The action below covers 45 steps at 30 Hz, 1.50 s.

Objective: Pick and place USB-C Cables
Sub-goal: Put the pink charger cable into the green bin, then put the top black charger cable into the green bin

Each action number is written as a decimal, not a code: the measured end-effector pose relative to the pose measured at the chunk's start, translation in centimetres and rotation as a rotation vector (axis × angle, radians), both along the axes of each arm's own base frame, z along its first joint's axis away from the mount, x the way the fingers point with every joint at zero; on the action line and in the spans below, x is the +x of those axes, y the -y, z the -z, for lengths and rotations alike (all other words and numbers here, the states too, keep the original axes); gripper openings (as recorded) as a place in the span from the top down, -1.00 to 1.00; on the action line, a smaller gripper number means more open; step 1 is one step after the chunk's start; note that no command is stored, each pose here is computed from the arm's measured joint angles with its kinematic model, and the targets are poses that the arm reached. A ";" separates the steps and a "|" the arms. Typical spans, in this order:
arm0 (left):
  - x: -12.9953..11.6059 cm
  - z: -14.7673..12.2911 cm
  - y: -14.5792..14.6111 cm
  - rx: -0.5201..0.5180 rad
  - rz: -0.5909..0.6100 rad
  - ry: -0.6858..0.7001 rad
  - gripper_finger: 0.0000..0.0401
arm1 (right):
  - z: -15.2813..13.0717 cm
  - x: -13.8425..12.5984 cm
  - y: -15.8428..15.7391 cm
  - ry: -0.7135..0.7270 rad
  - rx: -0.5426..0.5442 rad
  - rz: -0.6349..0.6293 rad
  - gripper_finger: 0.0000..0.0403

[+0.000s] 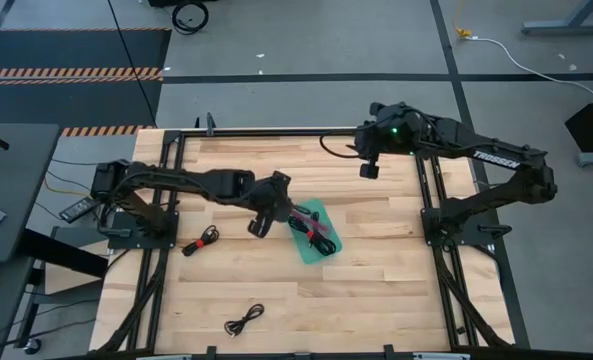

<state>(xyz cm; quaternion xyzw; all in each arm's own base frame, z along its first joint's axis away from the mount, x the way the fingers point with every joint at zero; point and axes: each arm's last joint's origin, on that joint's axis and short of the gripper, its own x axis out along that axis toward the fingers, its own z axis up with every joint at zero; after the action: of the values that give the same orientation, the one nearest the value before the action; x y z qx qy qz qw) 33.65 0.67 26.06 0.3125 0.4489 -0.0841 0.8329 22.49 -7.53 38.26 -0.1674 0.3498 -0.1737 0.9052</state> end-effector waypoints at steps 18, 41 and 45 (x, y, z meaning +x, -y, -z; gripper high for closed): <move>3.5 5.2 0.8 0.066 0.133 -0.055 0.92 | 0.8 0.8 0.1 -0.035 0.038 -0.030 0.35; 3.5 5.6 0.8 0.021 0.054 -0.056 0.53 | 1.4 1.4 0.5 -0.053 0.055 -0.035 0.35; 3.5 5.5 0.6 0.065 0.022 -0.055 0.37 | 1.4 1.4 0.4 -0.049 0.064 -0.036 0.35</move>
<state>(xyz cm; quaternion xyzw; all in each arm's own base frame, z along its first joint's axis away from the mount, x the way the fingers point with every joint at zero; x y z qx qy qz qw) 37.18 0.06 20.52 0.3418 0.4710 -0.0871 0.8086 23.87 -7.97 36.91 -0.1489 0.3742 -0.1418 0.9043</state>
